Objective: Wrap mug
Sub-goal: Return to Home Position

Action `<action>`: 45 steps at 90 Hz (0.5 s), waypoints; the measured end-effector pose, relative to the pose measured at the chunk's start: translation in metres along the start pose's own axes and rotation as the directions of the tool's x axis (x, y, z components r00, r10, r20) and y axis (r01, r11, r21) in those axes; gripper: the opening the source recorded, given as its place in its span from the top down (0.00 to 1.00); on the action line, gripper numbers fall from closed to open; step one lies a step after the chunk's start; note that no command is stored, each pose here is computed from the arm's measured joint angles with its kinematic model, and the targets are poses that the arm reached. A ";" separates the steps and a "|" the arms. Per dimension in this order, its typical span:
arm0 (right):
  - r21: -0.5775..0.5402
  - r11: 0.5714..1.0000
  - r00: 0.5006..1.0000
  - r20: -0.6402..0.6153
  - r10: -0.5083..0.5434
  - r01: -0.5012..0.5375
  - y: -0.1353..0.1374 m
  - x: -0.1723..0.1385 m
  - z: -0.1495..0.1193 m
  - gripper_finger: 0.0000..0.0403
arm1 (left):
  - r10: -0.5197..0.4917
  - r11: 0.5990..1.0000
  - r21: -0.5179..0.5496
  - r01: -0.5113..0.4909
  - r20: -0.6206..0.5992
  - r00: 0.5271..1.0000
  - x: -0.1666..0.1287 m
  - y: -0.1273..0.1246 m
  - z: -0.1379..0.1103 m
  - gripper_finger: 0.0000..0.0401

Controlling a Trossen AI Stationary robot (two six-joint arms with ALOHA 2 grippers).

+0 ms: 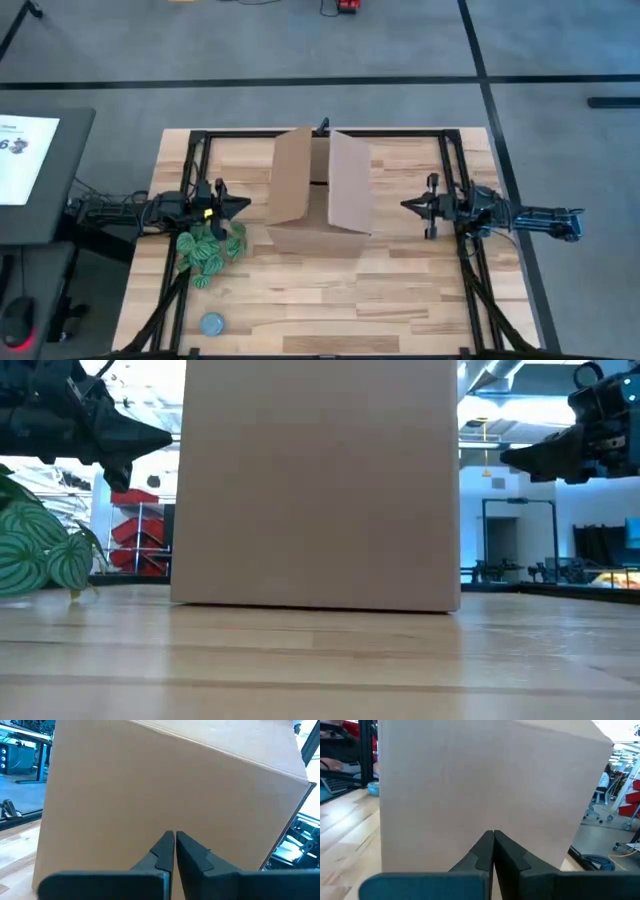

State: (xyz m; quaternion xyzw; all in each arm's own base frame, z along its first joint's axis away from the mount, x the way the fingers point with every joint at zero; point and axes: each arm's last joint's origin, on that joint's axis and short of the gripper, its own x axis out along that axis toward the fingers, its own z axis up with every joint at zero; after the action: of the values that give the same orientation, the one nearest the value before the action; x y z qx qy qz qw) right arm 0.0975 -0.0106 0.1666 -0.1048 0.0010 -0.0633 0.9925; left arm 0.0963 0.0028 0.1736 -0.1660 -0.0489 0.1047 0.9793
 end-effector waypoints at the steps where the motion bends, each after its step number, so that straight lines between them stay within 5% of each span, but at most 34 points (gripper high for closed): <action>1: 0.000 1.000 1.000 0.000 0.000 0.000 0.000 0.000 0.000 1.00 | 0.000 1.000 0.000 0.000 0.000 1.000 0.000 0.000 0.000 1.00; 45: 0.000 1.000 1.000 -0.001 0.000 0.000 0.000 0.000 0.000 1.00 | -0.004 0.999 0.053 0.004 -0.003 1.000 0.000 0.000 0.000 1.00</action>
State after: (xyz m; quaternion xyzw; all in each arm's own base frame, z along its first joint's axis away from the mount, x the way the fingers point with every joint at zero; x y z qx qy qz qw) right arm 0.0975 -0.0106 0.1664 -0.1046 0.0016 -0.0633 0.9925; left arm 0.0962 0.0026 0.1736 -0.1399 -0.0449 0.1039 0.9837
